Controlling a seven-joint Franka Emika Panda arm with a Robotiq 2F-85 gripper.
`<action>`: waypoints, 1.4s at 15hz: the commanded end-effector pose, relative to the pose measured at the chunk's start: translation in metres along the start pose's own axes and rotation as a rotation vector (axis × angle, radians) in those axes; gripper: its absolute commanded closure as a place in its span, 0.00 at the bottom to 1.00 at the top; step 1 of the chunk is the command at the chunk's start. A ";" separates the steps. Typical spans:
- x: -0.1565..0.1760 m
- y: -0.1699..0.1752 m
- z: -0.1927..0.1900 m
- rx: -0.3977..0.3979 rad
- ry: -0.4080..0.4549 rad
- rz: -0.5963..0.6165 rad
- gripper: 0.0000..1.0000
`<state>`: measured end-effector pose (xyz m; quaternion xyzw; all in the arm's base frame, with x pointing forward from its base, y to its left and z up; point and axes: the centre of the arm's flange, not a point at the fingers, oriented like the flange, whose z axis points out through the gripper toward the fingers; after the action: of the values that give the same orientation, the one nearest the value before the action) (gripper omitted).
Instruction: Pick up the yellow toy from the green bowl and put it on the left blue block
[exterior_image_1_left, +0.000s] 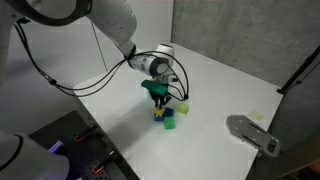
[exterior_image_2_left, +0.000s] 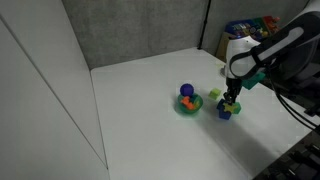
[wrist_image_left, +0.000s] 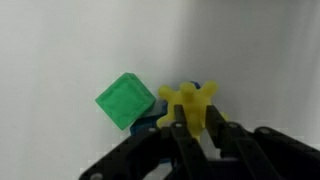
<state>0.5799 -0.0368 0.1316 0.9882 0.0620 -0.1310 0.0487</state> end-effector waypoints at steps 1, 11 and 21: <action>-0.007 -0.003 -0.007 0.007 0.010 0.003 0.39; -0.012 -0.066 -0.087 -0.009 0.053 -0.017 0.00; -0.085 -0.086 -0.165 0.031 0.125 0.044 0.00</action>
<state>0.5582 0.0569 0.2674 0.9947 0.0536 -0.0757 0.0448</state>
